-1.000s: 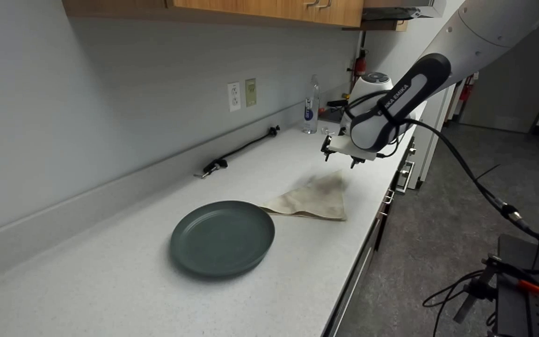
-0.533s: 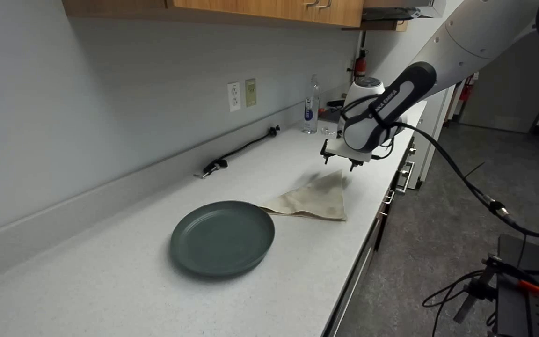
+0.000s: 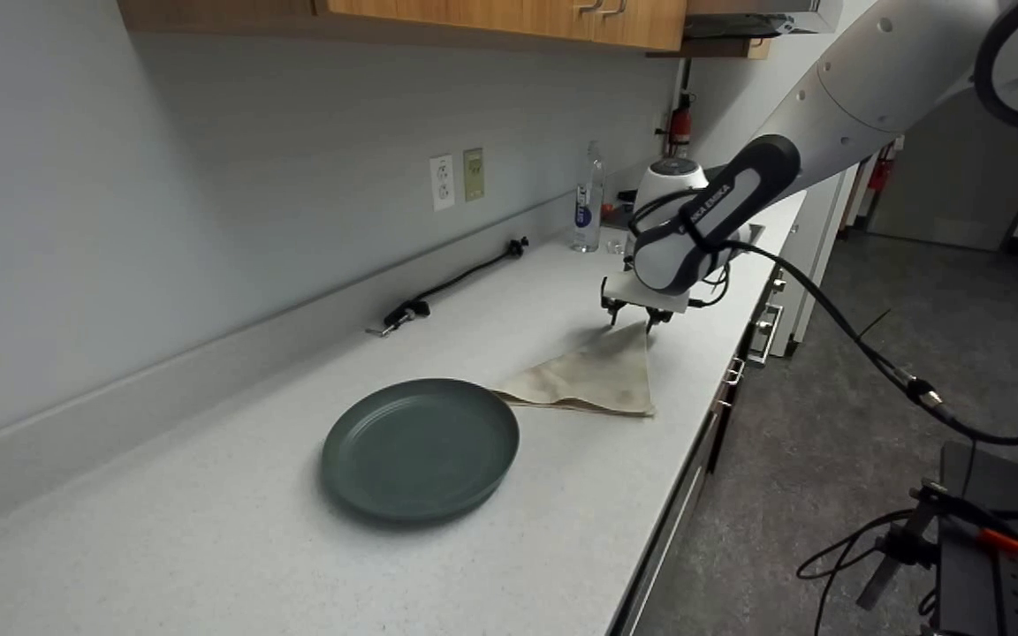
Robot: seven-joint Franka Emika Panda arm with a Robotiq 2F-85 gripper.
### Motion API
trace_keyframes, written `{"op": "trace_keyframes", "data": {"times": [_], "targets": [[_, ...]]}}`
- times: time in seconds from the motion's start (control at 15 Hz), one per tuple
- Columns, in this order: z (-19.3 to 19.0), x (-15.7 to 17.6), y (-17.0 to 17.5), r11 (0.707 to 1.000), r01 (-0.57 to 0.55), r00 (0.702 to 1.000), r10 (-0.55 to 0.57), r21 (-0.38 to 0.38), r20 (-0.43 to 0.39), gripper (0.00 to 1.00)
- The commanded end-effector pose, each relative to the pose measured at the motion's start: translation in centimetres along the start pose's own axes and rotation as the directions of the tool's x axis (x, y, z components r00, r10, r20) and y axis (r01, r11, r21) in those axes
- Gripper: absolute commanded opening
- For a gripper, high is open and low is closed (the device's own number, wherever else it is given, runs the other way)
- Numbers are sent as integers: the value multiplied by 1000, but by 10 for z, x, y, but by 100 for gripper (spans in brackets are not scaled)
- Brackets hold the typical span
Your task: Fold the top right corner over the bottom left corner then fold the bottom right corner over the top left corner
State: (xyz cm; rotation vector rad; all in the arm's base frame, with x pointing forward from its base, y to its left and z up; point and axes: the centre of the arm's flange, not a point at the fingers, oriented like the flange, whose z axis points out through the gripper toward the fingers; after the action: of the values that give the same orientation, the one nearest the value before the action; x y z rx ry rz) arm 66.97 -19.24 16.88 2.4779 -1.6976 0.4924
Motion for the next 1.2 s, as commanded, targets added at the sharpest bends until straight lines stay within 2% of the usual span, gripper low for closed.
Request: {"op": "trace_keyframes", "data": {"times": [0.0,0.27,0.33,0.6,0.8,1.13], "targets": [[7,11,-14,1000,-15,1000,16,0,17,38],[6,16,-14,1000,-23,1000,23,-12,10,6],[6,17,-13,1000,-25,1000,26,-16,10,2],[-2,19,-9,999,-19,1000,19,-32,-24,0],[-19,30,-1,999,6,993,-12,-52,-121,1],[-50,62,12,994,11,949,-44,-108,-313,1]]}}
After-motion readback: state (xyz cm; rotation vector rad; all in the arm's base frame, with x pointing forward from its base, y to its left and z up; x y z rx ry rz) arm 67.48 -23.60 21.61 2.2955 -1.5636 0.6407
